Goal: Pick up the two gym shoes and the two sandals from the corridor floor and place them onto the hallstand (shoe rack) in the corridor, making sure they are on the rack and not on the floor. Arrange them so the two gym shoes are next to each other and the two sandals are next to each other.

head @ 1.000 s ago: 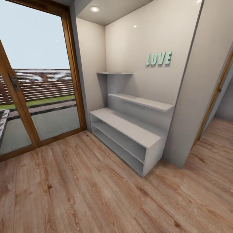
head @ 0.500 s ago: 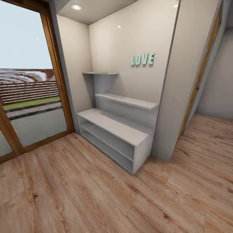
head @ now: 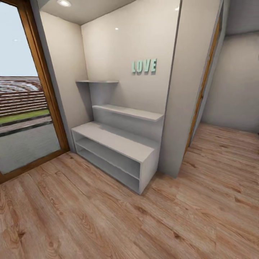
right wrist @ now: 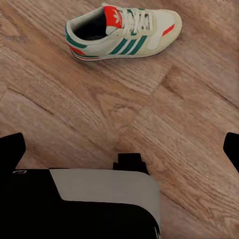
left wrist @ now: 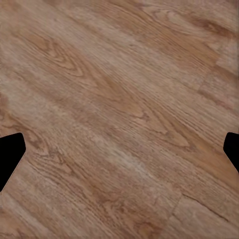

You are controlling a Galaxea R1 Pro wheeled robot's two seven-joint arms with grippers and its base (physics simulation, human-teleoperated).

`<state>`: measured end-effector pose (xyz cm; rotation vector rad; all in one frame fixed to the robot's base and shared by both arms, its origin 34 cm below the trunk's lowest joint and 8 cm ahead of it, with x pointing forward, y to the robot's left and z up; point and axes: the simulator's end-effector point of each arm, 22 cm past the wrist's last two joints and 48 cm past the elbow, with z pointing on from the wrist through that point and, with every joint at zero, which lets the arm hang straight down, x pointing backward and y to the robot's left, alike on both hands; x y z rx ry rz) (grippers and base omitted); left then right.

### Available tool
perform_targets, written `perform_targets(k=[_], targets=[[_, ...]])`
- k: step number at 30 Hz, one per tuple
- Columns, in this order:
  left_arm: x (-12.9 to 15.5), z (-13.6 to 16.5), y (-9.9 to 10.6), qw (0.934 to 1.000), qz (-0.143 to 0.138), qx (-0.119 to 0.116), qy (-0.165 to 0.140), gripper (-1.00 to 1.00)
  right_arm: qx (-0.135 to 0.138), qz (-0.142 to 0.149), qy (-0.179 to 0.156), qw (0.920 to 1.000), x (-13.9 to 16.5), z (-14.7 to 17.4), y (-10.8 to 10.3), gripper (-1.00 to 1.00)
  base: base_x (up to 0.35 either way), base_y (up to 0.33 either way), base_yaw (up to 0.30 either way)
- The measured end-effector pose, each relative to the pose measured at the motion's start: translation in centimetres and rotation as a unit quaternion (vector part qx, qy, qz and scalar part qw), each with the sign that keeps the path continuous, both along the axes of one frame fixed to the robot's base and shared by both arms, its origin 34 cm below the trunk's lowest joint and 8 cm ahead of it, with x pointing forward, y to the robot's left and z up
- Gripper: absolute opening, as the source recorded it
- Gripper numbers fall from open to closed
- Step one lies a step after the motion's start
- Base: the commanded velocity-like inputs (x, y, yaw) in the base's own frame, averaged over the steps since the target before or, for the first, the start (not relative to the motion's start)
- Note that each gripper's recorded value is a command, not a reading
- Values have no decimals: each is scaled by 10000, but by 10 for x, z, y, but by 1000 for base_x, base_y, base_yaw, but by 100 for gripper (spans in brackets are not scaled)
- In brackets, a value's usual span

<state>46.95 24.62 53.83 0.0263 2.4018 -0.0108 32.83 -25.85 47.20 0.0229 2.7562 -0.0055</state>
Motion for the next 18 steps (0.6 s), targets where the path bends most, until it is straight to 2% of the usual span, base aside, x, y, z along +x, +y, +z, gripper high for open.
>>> perform_targets(k=[8, 14, 18], targets=[[0, 0, 0, 10000, 1, 0, 2, 100, -2, 0, -2, 10000, 0, 0, 0, 100, 157, 279, -36], [0, 0, 0, 10000, -1, 0, -1, 100, -5, 0, -2, 10000, 0, 0, -1, 100, 101, 222, -228], [0, 0, 0, 10000, -1, 0, 2, 100, -5, 0, -1, 10000, 0, 0, -1, 100, 20, 99, -253]])
